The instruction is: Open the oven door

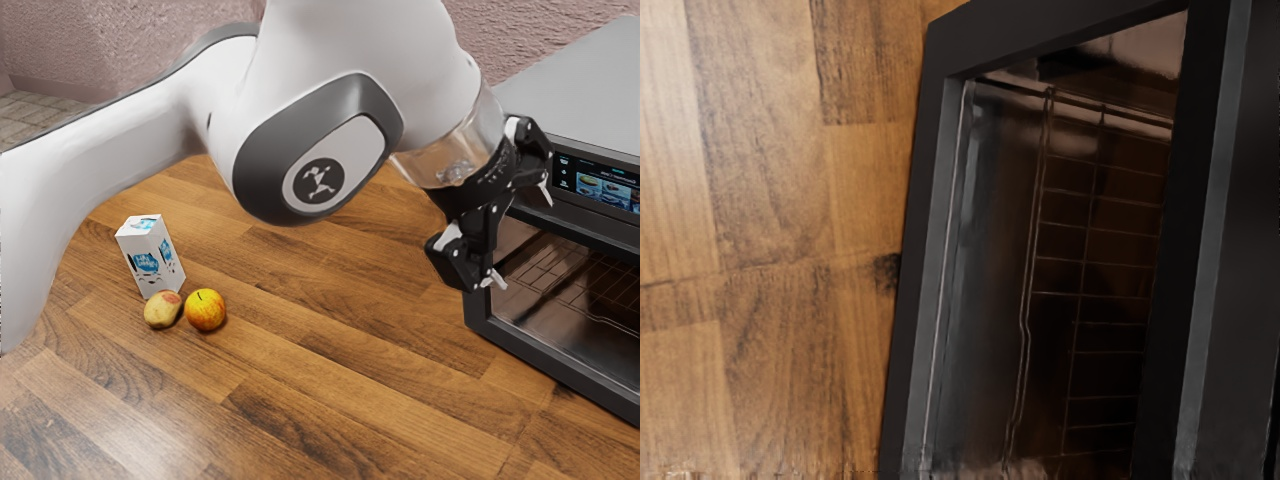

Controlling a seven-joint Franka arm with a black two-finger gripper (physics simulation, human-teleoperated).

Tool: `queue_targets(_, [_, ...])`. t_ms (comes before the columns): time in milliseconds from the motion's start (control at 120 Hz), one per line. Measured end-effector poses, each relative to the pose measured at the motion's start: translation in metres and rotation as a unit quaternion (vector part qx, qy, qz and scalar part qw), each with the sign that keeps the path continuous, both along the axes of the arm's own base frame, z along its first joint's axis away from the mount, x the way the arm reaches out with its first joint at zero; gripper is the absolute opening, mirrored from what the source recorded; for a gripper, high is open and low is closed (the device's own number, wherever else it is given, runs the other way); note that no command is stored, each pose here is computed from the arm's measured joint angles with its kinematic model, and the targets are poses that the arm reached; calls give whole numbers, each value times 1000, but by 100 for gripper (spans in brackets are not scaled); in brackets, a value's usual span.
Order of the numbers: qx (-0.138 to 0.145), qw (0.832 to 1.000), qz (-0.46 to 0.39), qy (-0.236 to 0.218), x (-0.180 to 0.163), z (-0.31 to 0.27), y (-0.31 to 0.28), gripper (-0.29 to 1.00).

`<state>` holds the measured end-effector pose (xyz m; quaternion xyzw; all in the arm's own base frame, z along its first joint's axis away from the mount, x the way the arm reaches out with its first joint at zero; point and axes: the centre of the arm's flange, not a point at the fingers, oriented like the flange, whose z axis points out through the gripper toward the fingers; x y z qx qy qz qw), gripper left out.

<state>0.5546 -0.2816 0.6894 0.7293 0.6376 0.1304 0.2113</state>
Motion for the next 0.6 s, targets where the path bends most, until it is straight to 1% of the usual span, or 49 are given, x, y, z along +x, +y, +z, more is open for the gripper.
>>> queue_targets(75, [-5,1000,-17,-7,-4,0,-12,70])
queue_targets(158, [-10,1000,-25,-13,-4,2,-13,70])
queue_targets(358, [-11,999,-33,-18,1,-5,-13,70])
queue_targets(600, [-16,999,-24,-23,31,-18,4,70])
